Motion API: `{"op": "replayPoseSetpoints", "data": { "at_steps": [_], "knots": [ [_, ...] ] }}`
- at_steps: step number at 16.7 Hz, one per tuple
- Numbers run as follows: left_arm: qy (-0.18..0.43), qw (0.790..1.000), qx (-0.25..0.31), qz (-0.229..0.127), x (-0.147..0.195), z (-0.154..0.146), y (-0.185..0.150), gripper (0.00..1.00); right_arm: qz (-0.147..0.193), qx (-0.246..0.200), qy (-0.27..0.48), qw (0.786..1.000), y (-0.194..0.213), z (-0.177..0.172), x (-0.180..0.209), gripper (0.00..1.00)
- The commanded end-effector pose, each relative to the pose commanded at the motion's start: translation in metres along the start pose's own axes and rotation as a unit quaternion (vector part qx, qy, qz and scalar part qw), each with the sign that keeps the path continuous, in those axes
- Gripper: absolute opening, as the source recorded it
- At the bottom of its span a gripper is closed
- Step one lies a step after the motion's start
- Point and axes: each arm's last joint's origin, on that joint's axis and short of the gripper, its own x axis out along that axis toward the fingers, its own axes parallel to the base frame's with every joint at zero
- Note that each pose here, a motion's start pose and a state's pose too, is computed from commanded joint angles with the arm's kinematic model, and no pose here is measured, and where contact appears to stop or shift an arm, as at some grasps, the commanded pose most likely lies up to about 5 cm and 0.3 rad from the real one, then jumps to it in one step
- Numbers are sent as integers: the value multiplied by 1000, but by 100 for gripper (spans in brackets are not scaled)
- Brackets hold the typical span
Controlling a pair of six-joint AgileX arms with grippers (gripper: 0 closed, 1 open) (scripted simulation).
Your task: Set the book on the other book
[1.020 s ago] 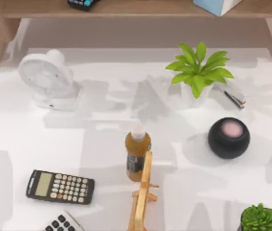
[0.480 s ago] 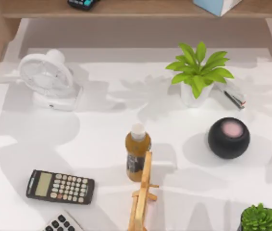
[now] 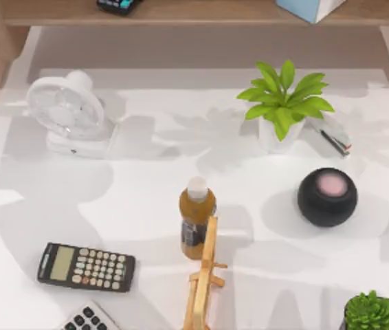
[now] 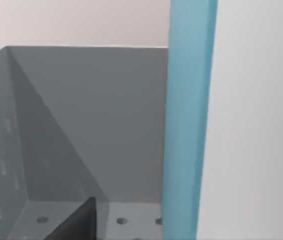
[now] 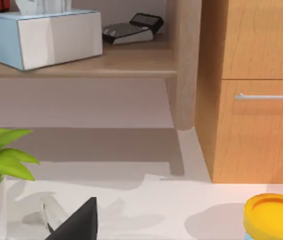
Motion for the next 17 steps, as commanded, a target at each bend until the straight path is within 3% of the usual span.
{"op": "replayPoseSetpoints", "data": {
  "at_steps": [10,17],
  "knots": [
    [0,1000,0,0,24,0,1,100,0,0,0,1000,0,0,0,100],
    [0,1000,0,0,24,0,1,47,0,0,0,1000,0,0,0,100]
  ]
}}
